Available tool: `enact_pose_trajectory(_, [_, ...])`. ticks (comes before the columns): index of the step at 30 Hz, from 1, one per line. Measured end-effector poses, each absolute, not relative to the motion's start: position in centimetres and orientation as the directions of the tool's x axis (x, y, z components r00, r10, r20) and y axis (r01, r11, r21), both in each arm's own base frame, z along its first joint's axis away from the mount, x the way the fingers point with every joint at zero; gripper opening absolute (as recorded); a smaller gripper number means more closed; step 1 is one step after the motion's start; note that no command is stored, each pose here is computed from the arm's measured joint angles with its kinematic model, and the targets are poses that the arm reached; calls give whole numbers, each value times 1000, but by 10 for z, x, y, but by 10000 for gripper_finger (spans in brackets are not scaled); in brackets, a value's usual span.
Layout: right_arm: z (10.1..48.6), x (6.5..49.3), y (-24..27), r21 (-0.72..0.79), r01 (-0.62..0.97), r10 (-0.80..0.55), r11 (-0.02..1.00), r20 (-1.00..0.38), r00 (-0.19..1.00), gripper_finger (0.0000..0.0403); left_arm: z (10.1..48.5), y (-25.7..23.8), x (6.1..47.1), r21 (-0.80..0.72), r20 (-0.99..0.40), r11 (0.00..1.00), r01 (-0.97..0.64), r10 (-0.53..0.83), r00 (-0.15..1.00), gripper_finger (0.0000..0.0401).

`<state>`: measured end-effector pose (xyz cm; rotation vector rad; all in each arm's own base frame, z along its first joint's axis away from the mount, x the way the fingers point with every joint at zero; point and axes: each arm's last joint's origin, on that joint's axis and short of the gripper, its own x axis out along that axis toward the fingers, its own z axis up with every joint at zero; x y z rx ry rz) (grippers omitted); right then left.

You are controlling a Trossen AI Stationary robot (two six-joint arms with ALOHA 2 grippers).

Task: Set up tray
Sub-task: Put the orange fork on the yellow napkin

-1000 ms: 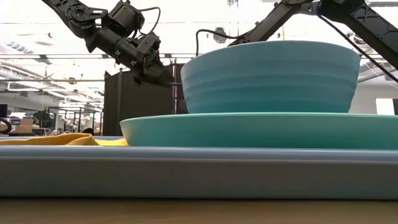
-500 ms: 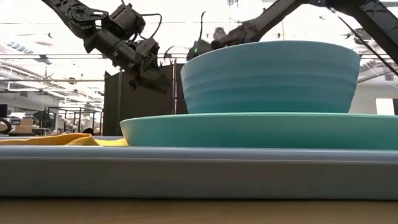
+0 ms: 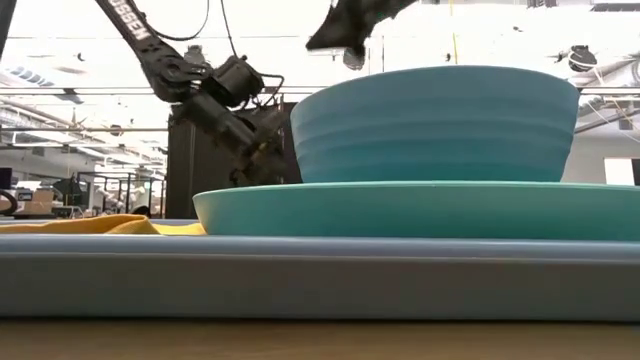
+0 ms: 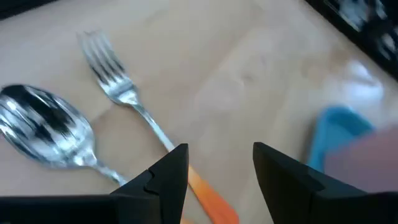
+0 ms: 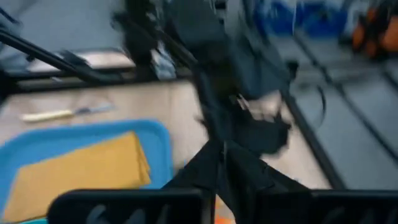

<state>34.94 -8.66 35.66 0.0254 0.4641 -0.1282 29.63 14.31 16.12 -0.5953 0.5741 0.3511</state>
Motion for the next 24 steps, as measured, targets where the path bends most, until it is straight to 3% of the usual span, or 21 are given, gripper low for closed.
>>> enact_pose_trajectory(5, [376,303,-61,-49,83,-95,995,-313,945,51,163,156,310,-421,-669,736,-530,143,729,184])
enact_pose_trajectory(9, [359,264,-51,-25,106,-109,994,-205,973,68,170,164,322,-337,-748,711,-618,196,634,184])
enact_pose_trajectory(13, [336,230,-47,-17,216,-217,976,-79,973,78,175,170,332,-289,-800,699,-655,199,566,184])
enact_pose_trajectory(19, [317,194,-42,-22,279,-276,960,87,957,80,163,171,347,-311,-830,662,-682,160,535,184])
enact_pose_trajectory(24, [311,181,-39,-28,278,-272,960,129,954,80,143,165,355,-311,-858,640,-703,129,497,184])
